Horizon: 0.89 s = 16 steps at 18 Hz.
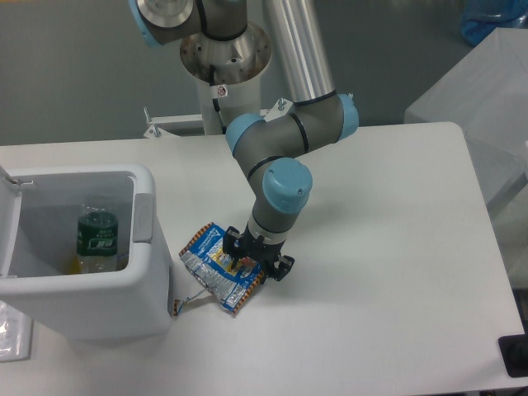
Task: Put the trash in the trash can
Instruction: 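Close the gripper on the wrapper edge and lift it, then carry the dangling wrapper over the white bin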
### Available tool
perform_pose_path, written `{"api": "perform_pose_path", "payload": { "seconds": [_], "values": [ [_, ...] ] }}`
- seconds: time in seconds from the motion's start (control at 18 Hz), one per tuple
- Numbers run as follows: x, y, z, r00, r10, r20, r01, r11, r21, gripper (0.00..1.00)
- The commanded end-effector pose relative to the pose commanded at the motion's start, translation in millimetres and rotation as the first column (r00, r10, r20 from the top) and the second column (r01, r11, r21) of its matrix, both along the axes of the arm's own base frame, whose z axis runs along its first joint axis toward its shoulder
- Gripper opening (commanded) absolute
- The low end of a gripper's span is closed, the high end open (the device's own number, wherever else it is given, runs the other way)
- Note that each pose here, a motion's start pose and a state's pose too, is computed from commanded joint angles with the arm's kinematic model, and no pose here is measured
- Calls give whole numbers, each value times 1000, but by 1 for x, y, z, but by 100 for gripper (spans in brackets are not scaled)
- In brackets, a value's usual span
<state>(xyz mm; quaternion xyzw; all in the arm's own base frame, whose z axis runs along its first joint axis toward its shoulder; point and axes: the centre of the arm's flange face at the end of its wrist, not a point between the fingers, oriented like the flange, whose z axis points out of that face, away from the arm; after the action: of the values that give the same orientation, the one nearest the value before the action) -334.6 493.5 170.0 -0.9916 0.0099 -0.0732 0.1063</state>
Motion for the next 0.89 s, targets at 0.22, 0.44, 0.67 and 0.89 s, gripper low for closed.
{"api": "perform_pose_path", "payload": {
  "seconds": [0.22, 0.44, 0.67, 0.89],
  "values": [
    [1, -1, 7, 1000, 3, -6, -3, 1000, 5, 25],
    [-3, -6, 22, 1000, 14, -17, -13, 1000, 22, 14],
    [-14, -14, 58, 998, 40, -56, -37, 997, 68, 14],
    [-29, -17, 104, 992, 119, -29, -112, 975, 194, 14]
  ]
}}
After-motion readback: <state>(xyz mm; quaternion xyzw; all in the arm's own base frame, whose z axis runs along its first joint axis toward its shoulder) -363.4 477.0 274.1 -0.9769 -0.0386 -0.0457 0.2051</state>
